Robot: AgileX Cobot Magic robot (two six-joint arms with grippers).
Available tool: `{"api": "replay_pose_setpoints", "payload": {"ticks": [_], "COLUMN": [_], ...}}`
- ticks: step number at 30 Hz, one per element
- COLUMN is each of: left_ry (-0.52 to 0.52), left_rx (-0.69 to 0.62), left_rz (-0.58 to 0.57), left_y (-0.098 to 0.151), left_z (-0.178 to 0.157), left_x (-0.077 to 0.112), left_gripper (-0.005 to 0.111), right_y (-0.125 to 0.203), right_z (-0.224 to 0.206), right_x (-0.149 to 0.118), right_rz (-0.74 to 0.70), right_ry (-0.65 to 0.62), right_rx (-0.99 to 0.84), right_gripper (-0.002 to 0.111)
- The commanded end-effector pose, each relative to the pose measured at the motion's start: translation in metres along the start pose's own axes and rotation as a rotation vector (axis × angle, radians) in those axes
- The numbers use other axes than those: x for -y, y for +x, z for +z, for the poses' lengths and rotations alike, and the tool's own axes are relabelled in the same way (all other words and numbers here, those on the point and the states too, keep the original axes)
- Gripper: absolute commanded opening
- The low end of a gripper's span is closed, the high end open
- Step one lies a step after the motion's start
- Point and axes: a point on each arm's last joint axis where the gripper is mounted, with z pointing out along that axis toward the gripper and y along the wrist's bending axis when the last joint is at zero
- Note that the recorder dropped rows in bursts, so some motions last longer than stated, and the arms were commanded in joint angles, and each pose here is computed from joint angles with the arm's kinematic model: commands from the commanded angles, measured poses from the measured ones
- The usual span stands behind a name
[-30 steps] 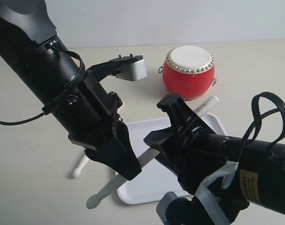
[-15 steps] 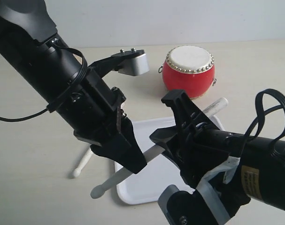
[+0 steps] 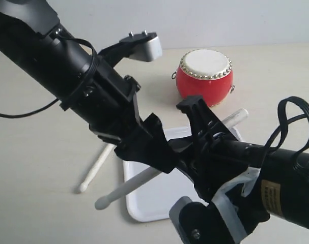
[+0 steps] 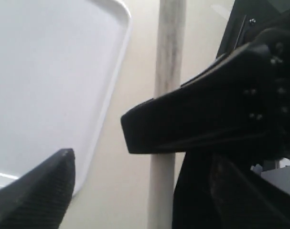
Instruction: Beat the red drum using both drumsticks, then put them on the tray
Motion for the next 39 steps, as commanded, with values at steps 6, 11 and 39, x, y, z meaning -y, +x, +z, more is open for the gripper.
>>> {"api": "replay_pose_setpoints", "payload": {"ticks": [6, 11, 39], "left_ry": [-0.294, -0.399, -0.571], "left_rx": [0.231, 0.324, 0.603], "left_rz": [0.254, 0.288, 0.035], "left_y": [-0.021, -0.019, 0.014], "left_z": [-0.066, -0.095, -0.052], "left_x": [0.023, 0.030, -0.023], "left_gripper": [0.075, 0.075, 0.075], "right_y": [0.027, 0.054, 0.152], "right_z": [-0.003, -0.002, 0.034], "right_x": [0.012, 0.032, 0.082], "right_rz": [0.451, 0.786, 1.964], "right_ry": [0.089, 0.096, -0.088], "right_rx": [-0.254, -0.349, 0.544], "right_gripper": [0.000, 0.000, 0.000]}}
